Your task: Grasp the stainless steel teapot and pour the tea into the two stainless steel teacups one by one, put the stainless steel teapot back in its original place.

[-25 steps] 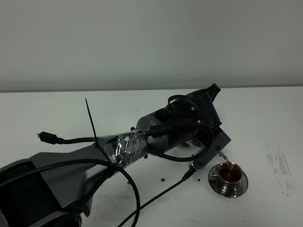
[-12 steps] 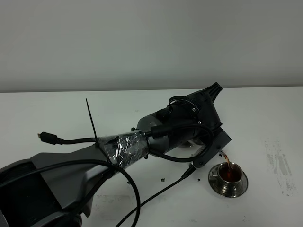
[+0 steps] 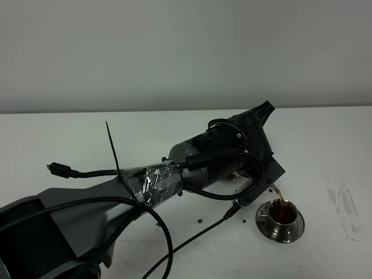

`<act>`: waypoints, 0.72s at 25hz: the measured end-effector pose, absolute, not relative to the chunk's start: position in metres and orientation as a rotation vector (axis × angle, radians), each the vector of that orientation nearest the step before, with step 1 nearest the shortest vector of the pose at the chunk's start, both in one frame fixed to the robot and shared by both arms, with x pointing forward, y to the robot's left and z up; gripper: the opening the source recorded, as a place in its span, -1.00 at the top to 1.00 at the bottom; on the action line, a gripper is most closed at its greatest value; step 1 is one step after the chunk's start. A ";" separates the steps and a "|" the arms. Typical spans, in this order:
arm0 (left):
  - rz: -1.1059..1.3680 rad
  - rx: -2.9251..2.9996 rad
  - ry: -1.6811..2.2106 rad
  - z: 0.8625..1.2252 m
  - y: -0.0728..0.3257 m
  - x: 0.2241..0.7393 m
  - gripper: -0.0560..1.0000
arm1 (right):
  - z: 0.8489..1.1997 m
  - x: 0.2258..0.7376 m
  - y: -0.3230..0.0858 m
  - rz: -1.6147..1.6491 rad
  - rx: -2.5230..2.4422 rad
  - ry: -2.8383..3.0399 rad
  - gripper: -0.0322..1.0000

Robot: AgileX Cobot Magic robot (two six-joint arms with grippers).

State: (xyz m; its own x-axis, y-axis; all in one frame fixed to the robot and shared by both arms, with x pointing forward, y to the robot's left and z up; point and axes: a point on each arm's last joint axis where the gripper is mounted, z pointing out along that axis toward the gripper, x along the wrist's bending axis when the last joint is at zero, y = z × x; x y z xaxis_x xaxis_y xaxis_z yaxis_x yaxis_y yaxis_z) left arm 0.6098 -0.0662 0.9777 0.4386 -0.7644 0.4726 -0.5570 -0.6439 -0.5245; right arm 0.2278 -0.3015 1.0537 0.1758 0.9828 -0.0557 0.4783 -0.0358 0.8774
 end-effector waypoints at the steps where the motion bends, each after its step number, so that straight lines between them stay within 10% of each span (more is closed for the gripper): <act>1: -1.015 -2.402 1.140 0.978 -0.067 0.610 0.50 | 1.054 0.228 -0.302 0.781 1.638 1.418 0.49; 18: -0.939 -2.461 1.111 0.974 -0.066 0.604 0.50 | 1.054 0.228 -0.302 0.781 1.638 1.418 0.49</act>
State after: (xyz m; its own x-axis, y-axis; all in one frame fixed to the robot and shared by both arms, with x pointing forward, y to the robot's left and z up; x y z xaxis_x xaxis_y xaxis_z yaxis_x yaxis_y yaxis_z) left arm 0.6038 -0.0660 0.9739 0.4923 -0.7473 0.4463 -0.5643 -0.6644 -0.4900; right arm 0.2278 -0.3015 1.0537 0.1758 0.9828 -0.0557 0.4783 -0.0358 0.8774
